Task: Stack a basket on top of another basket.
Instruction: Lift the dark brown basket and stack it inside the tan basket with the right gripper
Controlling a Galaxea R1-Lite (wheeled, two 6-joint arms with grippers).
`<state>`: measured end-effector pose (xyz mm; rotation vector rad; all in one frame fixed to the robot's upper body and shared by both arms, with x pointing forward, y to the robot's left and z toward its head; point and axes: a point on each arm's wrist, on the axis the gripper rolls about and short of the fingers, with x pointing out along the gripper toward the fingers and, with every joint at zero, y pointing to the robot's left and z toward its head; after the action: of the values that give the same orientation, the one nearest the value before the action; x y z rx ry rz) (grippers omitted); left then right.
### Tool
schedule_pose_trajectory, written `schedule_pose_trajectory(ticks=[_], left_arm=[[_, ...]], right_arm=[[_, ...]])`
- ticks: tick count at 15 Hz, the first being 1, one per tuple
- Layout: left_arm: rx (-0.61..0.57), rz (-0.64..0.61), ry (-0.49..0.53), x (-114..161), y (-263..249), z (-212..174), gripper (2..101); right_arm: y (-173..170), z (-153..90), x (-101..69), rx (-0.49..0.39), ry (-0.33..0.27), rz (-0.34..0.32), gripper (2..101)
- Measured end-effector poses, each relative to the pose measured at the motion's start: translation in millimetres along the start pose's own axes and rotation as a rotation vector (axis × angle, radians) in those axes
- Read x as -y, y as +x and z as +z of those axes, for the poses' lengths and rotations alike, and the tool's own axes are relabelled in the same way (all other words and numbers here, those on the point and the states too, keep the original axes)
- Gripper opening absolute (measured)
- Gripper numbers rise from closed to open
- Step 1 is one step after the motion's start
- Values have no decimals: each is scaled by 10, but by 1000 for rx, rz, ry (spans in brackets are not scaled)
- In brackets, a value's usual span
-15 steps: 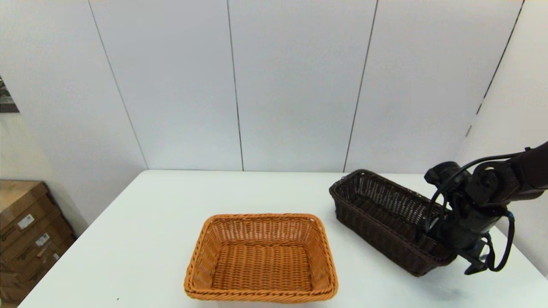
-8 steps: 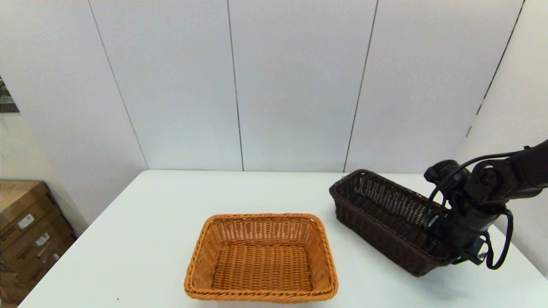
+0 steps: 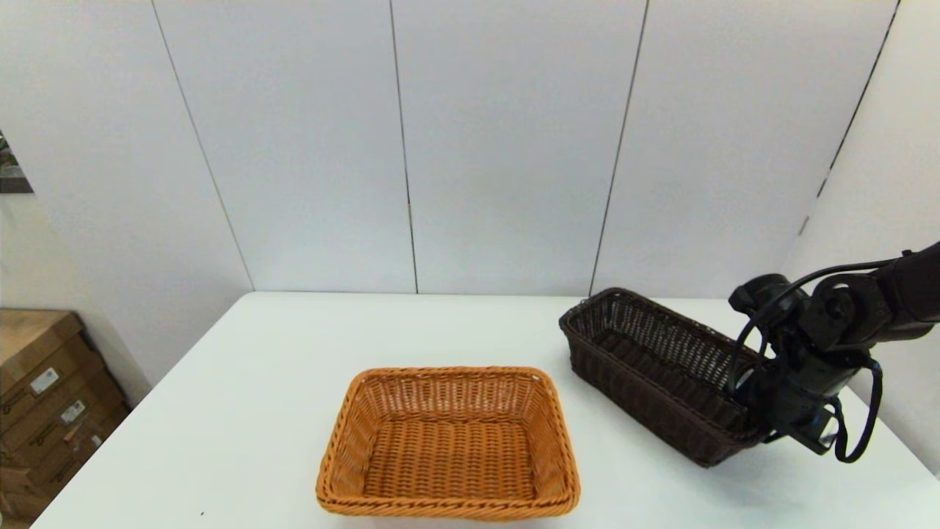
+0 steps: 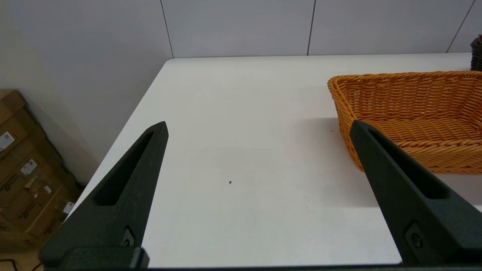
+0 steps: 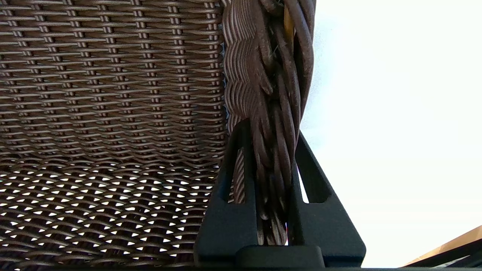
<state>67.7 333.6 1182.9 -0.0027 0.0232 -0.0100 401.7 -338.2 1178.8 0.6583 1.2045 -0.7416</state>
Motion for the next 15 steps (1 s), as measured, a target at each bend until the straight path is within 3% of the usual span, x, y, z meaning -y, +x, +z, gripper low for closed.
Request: schedule_pose_trajectory(ticks=[3,13,15], left_arm=[[0,1,0,0,0,0,978],[0,1,0,0,0,0,978],[0,0,0,0,0,0,978]], right_arm=[[-17,13,2,-7,34,13,147],[-298,147,5,-119,263,214,144],[-339,186,36,-131,286,239,144]])
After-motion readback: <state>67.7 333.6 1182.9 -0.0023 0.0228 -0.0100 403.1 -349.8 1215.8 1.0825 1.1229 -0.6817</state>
